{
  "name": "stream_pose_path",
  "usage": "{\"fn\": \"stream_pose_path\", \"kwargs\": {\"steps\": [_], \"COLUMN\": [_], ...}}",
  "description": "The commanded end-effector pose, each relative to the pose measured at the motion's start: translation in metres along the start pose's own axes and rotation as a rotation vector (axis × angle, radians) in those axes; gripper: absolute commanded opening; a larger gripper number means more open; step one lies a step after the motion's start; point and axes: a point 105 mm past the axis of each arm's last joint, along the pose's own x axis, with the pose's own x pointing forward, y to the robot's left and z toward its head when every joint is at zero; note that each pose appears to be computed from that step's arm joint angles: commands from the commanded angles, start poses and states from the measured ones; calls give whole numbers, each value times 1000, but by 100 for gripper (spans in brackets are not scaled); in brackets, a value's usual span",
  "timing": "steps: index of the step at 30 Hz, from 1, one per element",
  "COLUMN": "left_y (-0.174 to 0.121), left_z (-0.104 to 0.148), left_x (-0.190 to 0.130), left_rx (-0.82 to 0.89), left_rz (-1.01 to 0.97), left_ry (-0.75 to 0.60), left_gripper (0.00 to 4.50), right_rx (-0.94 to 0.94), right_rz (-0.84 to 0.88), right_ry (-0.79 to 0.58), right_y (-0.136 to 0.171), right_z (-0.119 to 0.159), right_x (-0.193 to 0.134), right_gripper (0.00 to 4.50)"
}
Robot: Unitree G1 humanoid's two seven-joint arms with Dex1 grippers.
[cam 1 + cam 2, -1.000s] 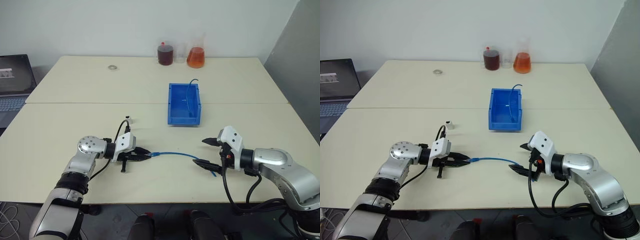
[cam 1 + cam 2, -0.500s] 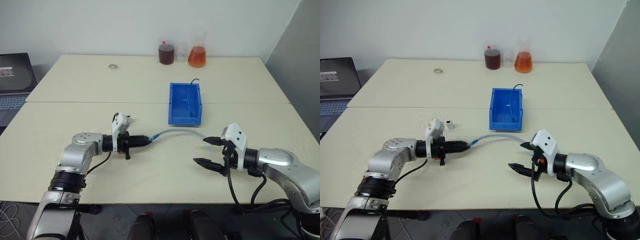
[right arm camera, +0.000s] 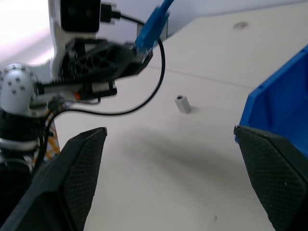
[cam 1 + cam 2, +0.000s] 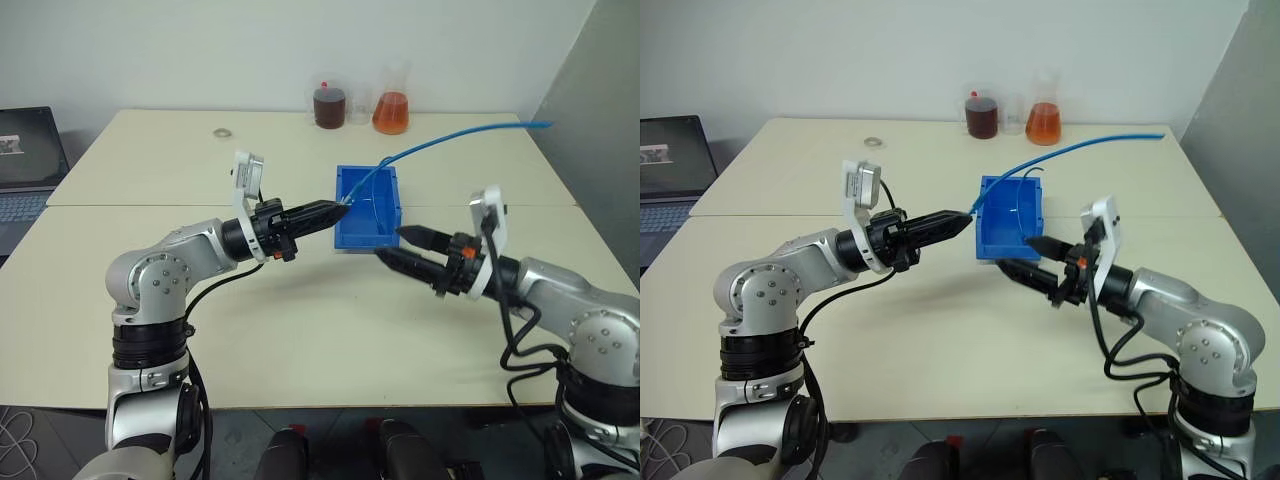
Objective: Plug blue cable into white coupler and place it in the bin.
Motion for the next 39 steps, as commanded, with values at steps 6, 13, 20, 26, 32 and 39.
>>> {"fn": "stream_pose_path", "kwargs": {"steps": [6,13,20,26,32,39], "left_y": [-9,-9,-20,-21,-21,-21], "left_z": [8,7,4,0,-5,-7], "left_x": [8,13,15,11,5,4], "left_rx": [-30,-61,-106,-131,-138,-141], "left_rz": [-76,-87,-140,-140,-132,-133], "left_ry": [-4,-22,-6,13,41,54], "left_gripper": [25,25,25,25,25,25], "right_rx": [112,147,158,164,178,182], "right_rz": [91,158,207,253,276,281], "right_ry": [-109,-57,-31,-3,17,25], "right_y": [8,12,13,15,16,17], "right_z": [35,23,18,19,19,18], "right_x": [7,11,15,12,8,8], "right_gripper": [450,450,432,331,331,331]}}
